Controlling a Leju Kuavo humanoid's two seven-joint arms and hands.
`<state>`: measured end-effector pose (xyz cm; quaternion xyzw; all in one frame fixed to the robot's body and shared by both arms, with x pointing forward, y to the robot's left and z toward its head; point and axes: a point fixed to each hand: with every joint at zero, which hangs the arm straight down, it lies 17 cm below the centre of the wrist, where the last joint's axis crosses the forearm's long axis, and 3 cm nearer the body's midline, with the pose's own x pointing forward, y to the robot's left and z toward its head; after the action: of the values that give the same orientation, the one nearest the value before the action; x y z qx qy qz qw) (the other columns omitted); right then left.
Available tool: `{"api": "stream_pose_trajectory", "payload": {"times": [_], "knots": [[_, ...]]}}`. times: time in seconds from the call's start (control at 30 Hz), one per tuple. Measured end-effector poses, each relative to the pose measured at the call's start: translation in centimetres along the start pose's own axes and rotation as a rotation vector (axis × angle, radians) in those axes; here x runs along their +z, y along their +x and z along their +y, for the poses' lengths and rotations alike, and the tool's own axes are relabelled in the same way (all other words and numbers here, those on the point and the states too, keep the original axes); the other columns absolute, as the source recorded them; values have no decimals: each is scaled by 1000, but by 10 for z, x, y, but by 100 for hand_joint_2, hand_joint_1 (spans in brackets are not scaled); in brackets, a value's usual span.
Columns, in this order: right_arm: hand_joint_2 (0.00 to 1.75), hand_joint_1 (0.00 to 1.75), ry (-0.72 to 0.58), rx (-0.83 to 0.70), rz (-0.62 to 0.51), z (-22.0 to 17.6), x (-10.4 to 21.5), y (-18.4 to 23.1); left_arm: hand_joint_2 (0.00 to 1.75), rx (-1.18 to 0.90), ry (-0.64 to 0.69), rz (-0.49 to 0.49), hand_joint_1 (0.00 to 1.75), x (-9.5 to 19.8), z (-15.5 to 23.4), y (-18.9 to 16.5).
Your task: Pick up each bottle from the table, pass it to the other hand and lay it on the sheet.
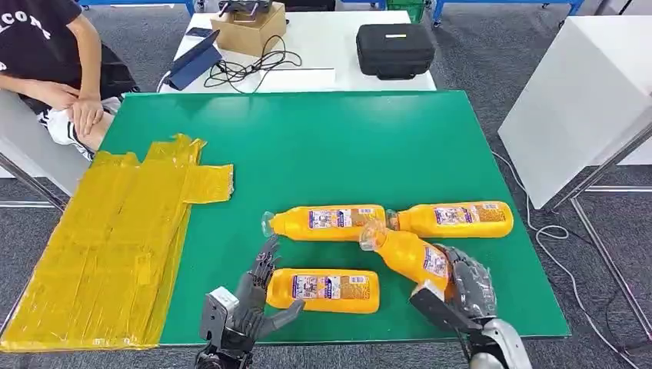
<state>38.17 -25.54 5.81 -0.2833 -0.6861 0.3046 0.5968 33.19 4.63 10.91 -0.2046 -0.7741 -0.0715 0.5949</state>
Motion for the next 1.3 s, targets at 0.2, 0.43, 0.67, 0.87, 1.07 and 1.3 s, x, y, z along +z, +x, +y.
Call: {"api": "stream_pose_trajectory", "payload": {"times": [0.2,0.43,0.67,0.87,1.07,1.3], "knots": [[175,175,-68,-103,-54,-8,12,34,175,-12,-10,-1,0,0,-1,0],[175,175,-116,-171,-99,-13,21,62,175,-38,-20,-21,0,0,-2,4],[175,175,-128,-190,-104,-15,24,70,175,-40,-22,-23,0,0,-2,4],[175,175,-139,-238,-150,-16,22,84,175,-53,-35,-47,0,-2,-7,12],[175,175,-152,-325,-261,-16,9,120,175,-84,-124,-132,0,-11,-33,46],[175,175,-135,-371,-374,-2,-5,165,175,-55,-226,-265,0,-17,-64,106]]}}
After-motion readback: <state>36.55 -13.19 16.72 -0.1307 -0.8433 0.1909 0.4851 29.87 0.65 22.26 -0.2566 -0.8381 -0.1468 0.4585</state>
